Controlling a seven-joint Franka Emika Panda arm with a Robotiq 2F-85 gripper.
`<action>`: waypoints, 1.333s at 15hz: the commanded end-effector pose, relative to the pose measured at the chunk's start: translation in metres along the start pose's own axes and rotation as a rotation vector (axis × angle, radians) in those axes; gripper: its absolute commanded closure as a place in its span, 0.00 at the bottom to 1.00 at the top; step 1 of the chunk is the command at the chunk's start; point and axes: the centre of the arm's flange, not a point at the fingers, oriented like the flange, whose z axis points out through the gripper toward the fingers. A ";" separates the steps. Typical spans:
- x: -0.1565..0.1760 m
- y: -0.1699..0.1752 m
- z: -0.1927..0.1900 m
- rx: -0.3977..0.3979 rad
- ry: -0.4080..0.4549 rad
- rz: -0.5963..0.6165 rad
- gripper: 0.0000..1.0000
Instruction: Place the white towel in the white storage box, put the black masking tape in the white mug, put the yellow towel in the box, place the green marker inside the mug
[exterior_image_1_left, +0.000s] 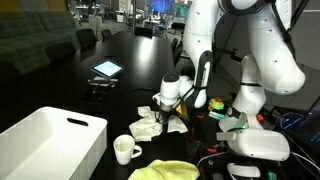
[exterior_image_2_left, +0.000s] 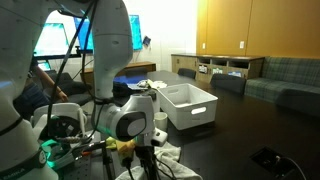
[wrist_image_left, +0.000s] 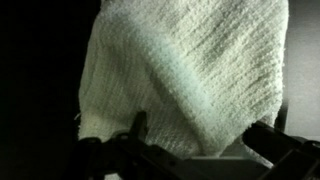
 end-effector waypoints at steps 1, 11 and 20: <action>0.004 0.002 0.013 0.026 0.023 -0.014 0.04; 0.012 0.006 -0.006 0.036 0.068 -0.076 0.82; 0.004 0.022 -0.141 -0.148 -0.083 -0.249 0.96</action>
